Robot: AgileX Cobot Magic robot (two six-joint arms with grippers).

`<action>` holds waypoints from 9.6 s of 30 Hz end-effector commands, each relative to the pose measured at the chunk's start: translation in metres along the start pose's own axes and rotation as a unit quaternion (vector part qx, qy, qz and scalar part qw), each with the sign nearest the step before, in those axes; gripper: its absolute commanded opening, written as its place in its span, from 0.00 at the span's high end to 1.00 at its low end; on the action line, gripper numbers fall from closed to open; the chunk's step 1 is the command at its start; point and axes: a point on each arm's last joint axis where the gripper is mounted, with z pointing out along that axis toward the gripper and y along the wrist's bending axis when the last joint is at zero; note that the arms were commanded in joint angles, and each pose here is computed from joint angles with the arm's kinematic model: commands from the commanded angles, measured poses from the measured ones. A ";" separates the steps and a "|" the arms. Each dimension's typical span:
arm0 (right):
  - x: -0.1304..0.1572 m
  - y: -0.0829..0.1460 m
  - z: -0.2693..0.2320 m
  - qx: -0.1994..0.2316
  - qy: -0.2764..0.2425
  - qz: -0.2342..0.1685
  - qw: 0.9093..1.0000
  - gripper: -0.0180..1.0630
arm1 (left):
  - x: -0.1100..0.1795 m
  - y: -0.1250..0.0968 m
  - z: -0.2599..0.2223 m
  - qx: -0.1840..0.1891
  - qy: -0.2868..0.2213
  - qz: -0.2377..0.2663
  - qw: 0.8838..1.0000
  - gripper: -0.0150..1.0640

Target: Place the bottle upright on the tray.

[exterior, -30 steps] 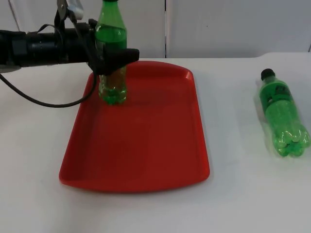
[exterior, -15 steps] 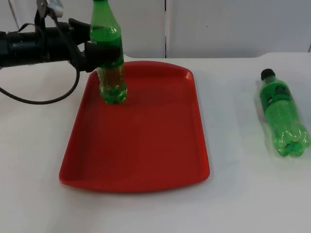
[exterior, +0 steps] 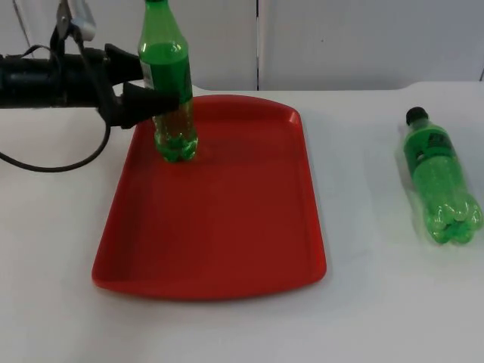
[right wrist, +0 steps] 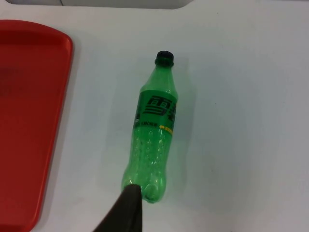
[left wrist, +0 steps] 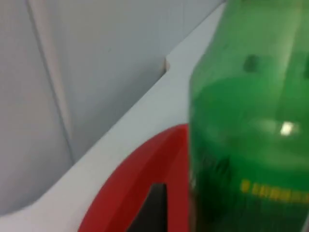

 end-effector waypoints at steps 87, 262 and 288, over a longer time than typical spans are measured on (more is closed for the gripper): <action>0.002 -0.001 -0.001 0.003 0.008 -0.008 1.000 0.02 | -0.133 -0.135 -0.115 -0.362 0.169 -0.350 0.847 0.20; 0.004 0.047 0.388 0.033 0.282 0.085 0.955 0.70 | -0.217 -0.445 -0.283 -0.569 0.106 -0.215 0.786 0.20; -0.121 0.058 0.235 -0.024 0.056 -0.017 0.998 0.98 | -0.217 -0.445 -0.283 -0.570 0.106 -0.215 0.786 0.20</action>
